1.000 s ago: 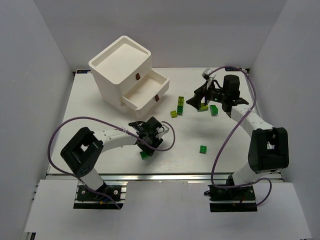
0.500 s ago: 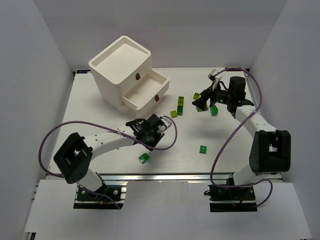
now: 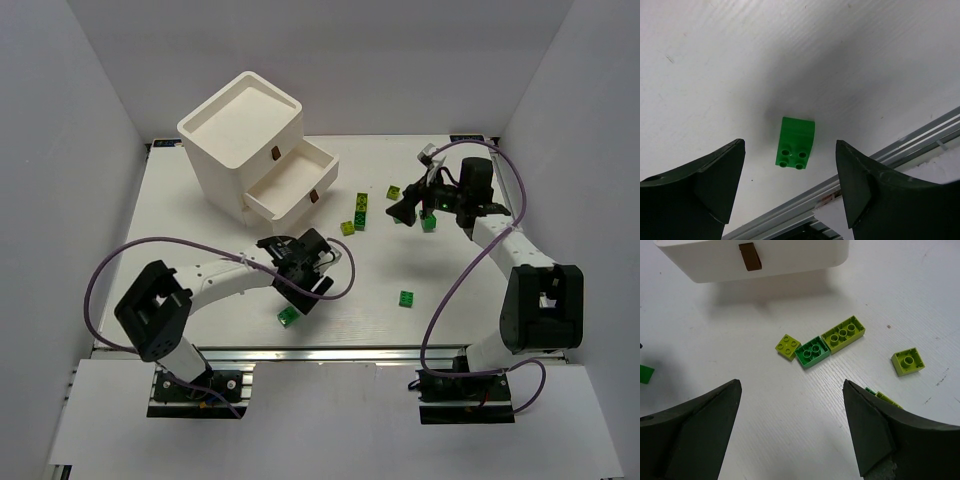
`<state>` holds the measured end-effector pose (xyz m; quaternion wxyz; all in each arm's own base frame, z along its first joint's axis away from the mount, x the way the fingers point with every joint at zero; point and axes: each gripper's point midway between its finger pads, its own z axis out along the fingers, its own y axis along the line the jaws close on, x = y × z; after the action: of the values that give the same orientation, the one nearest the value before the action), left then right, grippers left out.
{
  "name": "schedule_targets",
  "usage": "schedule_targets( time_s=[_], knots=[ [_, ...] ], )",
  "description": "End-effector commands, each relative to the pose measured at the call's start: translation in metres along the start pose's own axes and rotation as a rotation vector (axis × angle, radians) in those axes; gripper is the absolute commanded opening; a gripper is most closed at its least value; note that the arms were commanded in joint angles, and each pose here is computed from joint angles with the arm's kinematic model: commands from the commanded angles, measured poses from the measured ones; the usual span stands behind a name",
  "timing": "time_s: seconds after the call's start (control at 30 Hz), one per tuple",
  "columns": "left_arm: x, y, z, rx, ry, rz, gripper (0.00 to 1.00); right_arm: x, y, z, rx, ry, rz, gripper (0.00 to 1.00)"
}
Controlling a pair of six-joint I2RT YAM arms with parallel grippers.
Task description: Sort the legos into containers by color
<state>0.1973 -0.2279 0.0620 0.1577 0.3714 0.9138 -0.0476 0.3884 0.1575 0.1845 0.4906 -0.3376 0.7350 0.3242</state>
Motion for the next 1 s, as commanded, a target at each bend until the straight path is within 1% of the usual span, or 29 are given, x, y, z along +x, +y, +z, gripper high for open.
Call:
schedule_targets(
  time_s=[0.0,0.13,0.27,0.33,0.4,0.43,0.5,0.53,0.57,0.6,0.63,0.67,0.7,0.73,0.77,0.83,0.87,0.9,0.93,0.97],
  knots=[
    [0.013,-0.005,0.007,0.011,0.053,0.002,0.82,-0.014,0.002,-0.006,-0.001,-0.036,-0.044,0.87],
    [0.023,-0.007,0.021,0.014,0.099,-0.008,0.81,-0.012,0.002,-0.007,-0.002,-0.034,-0.034,0.87],
    [0.033,-0.005,0.032,-0.017,0.139,-0.018,0.78,-0.013,0.002,-0.008,0.000,-0.036,-0.034,0.87],
    [0.034,0.000,0.034,-0.052,0.140,-0.027,0.74,-0.012,0.001,-0.009,0.004,-0.035,-0.029,0.87],
    [0.036,0.000,0.036,-0.054,0.148,-0.026,0.68,-0.012,-0.001,-0.010,0.010,-0.035,-0.028,0.88],
    [0.036,0.000,0.036,-0.049,0.148,-0.025,0.58,-0.011,-0.001,-0.010,0.009,-0.033,-0.024,0.88],
    [0.034,-0.001,0.035,-0.044,0.145,-0.029,0.47,-0.012,-0.002,-0.010,0.013,-0.035,-0.029,0.87],
    [0.034,-0.001,0.035,-0.045,0.141,-0.032,0.37,-0.012,-0.001,-0.010,0.010,-0.035,-0.030,0.87],
    [0.030,-0.001,0.031,-0.049,0.133,-0.034,0.31,-0.013,-0.002,-0.011,0.013,-0.038,-0.035,0.87],
    [0.023,0.000,0.025,-0.056,0.106,-0.049,0.25,-0.011,-0.001,-0.011,0.010,-0.032,-0.032,0.87],
    [0.007,0.004,0.013,-0.064,0.053,-0.076,0.15,-0.010,-0.001,-0.011,0.011,-0.028,-0.037,0.87],
    [-0.001,0.007,0.010,-0.064,0.035,-0.097,0.13,-0.010,-0.001,-0.011,0.011,-0.027,-0.042,0.87],
    [-0.017,0.005,-0.006,-0.052,-0.036,-0.119,0.09,-0.009,0.000,-0.012,0.009,-0.021,-0.041,0.86],
    [-0.034,0.015,-0.017,-0.081,-0.102,-0.142,0.08,-0.006,0.000,-0.011,0.008,-0.014,-0.043,0.85],
    [-0.060,0.021,-0.035,-0.093,-0.192,-0.163,0.04,-0.002,-0.005,-0.011,0.045,0.001,-0.039,0.79],
    [-0.089,0.034,-0.061,-0.127,-0.302,-0.208,0.01,0.007,-0.006,-0.009,0.052,0.027,-0.019,0.65],
    [-0.101,0.050,-0.070,-0.163,-0.337,-0.242,0.00,0.011,-0.007,-0.009,0.056,0.041,-0.013,0.42],
    [-0.126,0.058,-0.091,-0.174,-0.408,-0.261,0.00,0.013,-0.009,-0.008,0.060,0.047,-0.027,0.27],
    [-0.136,0.066,-0.093,-0.189,-0.421,-0.268,0.00,0.025,-0.005,-0.009,0.052,0.087,0.000,0.15],
    [-0.155,0.084,-0.112,-0.227,-0.480,-0.291,0.00,0.029,-0.004,-0.009,0.049,0.100,0.000,0.01]
  ],
)
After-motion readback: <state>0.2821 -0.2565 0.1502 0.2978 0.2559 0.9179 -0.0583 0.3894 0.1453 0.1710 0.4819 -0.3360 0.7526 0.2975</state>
